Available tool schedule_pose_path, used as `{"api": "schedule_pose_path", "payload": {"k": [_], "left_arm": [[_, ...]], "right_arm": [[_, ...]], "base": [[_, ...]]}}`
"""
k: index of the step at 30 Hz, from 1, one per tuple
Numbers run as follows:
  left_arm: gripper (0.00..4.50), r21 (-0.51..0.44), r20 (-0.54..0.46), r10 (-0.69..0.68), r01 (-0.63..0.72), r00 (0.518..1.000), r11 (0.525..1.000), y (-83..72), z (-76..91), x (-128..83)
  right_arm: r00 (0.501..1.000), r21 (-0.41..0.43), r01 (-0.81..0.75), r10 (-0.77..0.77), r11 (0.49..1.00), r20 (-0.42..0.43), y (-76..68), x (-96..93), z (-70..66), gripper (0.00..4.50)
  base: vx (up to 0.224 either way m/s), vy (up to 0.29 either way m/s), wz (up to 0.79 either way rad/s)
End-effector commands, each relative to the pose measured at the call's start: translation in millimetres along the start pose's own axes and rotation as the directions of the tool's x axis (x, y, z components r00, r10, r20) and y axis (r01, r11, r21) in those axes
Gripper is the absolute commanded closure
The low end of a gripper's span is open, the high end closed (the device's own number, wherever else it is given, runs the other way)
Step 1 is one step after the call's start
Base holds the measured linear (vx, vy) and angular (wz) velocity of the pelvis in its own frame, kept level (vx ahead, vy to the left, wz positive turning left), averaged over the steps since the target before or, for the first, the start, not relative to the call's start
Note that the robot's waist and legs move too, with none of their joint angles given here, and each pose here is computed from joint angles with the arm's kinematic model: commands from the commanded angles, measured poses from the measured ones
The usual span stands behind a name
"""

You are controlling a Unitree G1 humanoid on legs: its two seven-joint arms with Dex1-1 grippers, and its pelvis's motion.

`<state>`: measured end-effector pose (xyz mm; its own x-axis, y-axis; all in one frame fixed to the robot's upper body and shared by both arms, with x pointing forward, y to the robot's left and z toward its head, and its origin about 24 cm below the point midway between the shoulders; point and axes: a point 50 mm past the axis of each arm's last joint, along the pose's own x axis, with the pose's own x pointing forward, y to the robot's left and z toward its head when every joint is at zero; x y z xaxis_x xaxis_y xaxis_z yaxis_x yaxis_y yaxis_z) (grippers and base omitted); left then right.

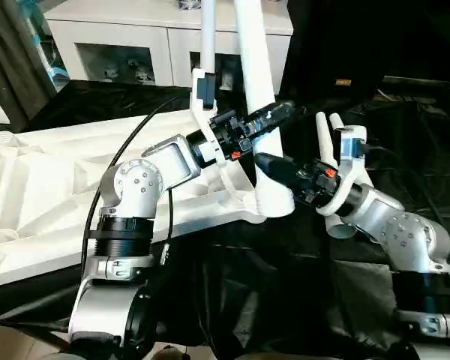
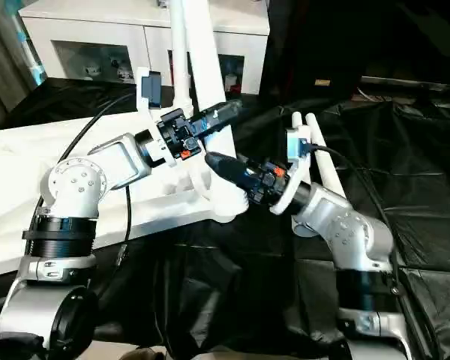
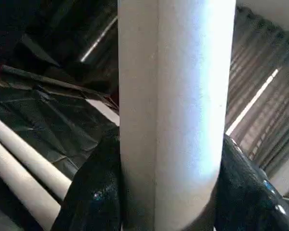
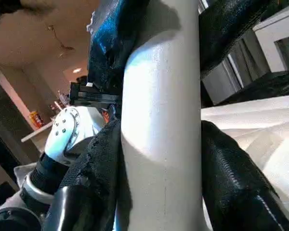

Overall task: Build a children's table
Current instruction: Pick table leg

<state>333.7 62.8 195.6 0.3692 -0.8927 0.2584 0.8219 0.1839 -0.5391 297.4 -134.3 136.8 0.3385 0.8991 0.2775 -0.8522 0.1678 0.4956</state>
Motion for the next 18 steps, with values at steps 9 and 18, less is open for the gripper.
{"api": "schedule_pose_path", "payload": {"k": [9, 18], "left_arm": [[2.58, 0.186, -0.047, 0.056, -0.046, 0.997, 0.981, -5.4, 11.7, 2], [2.59, 0.243, -0.095, 0.036, -0.012, 0.995, 0.97, -14.3, 8.3, 3]], "right_arm": [[0.98, -0.108, 0.107, -0.123, 0.988, -0.159, -6.6, 6.3, 0.1, 1.46], [0.959, -0.149, 0.157, -0.187, 0.976, -0.215, -13.0, 18.9, 2.2, 1.64]], "base": [[0.0, 0.0, 0.0], [0.0, 0.0, 0.0]]}}
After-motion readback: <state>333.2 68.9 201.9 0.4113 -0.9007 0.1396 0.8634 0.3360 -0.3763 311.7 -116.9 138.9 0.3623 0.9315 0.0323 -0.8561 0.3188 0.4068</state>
